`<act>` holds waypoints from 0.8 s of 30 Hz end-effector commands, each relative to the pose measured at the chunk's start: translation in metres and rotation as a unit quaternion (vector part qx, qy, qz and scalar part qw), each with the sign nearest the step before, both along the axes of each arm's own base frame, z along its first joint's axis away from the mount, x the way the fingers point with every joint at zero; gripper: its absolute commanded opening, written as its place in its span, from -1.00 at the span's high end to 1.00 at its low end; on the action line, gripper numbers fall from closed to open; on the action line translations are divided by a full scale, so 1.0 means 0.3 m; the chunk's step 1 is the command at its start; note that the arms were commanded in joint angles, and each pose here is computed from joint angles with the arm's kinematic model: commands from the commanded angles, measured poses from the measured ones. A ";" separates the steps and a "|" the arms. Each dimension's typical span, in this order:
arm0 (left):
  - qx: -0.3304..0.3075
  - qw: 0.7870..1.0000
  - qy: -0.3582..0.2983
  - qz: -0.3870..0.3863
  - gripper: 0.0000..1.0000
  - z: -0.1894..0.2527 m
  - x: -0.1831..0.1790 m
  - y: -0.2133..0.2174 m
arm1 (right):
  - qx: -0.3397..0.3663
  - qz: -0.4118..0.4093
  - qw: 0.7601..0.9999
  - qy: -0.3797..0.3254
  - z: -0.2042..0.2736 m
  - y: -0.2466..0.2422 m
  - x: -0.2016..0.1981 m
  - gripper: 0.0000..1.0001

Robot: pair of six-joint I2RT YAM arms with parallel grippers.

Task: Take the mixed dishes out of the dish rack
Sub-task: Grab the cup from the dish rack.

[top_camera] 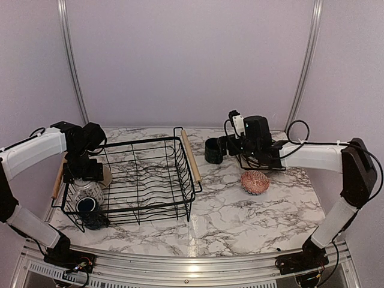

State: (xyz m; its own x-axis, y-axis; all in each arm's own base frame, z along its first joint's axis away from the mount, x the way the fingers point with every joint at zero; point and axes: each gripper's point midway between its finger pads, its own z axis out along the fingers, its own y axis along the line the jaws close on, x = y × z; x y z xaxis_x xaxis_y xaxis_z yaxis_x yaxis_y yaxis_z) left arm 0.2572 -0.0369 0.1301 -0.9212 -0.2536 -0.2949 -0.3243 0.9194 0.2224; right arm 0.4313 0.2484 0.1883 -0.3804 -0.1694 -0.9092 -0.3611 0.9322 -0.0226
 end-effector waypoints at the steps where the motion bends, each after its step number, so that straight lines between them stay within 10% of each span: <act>1: -0.040 0.998 -0.042 -0.002 0.37 0.097 0.038 -0.036 | 0.012 0.000 1.000 -0.012 0.112 -0.004 -0.027 -0.97; 17: -0.083 0.990 -0.112 -0.038 0.91 0.278 0.127 -0.099 | 0.104 0.096 0.990 -0.031 0.404 0.226 -0.141 -0.97; 24: -0.124 0.972 -0.195 -0.049 1.00 0.442 0.196 -0.143 | 0.295 0.249 0.922 0.016 0.569 0.492 -0.285 -0.97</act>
